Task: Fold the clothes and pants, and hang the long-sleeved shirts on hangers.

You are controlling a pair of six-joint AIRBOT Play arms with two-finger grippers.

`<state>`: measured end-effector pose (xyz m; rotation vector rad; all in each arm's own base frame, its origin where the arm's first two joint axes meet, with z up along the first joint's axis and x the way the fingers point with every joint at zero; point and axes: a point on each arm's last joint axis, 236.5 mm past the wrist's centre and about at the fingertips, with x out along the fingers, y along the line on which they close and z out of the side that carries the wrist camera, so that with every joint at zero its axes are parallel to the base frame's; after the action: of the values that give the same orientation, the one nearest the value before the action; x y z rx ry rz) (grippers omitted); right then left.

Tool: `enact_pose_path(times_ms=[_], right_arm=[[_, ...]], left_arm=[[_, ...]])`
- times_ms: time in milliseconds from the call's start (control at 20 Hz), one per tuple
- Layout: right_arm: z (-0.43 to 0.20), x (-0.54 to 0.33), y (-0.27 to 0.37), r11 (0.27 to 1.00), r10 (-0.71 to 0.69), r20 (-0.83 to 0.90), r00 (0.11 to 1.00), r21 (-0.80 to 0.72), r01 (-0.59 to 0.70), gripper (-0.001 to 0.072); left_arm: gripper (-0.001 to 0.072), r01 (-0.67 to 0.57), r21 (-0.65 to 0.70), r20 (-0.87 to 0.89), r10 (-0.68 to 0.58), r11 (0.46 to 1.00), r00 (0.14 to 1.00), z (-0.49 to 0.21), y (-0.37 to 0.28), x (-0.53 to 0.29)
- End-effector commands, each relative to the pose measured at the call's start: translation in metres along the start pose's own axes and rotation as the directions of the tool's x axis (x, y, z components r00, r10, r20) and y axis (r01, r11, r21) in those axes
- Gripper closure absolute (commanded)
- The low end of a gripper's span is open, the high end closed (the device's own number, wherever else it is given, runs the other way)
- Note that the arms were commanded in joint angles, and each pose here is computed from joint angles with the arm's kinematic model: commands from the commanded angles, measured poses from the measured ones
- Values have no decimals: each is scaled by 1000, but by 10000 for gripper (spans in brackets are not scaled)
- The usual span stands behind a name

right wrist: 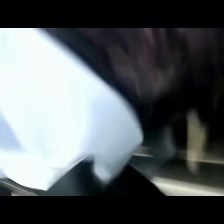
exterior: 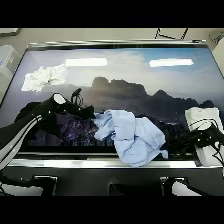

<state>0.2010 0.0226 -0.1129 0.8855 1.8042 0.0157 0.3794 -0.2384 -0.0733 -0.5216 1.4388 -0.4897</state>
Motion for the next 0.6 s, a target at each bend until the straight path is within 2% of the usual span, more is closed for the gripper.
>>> enact_pose_path(times_ms=[0,100,200,300,400,500,550], right_arm=[[15,-9,39,988,152,59,987,-35,-150,663],[27,-44,72,968,225,91,970,-133,-212,663],[50,-112,115,935,279,217,936,-284,-212,663],[60,-208,171,869,360,400,843,-472,-148,663],[36,-325,233,771,463,598,654,-635,36,662],[-17,-423,277,693,563,714,416,-682,234,662],[-47,-456,291,665,601,735,314,-678,312,662]], left_arm=[[688,18,63,65,-22,998,998,11,-20,-23],[689,36,167,154,-62,985,986,31,-49,-57],[689,38,298,316,-136,954,939,65,-96,-123],[689,6,417,543,-255,909,800,99,-161,-233],[689,-70,519,711,-385,852,589,101,-223,-354],[688,-174,577,791,-494,798,361,69,-270,-465],[688,-215,583,804,-521,783,286,49,-281,-501]])
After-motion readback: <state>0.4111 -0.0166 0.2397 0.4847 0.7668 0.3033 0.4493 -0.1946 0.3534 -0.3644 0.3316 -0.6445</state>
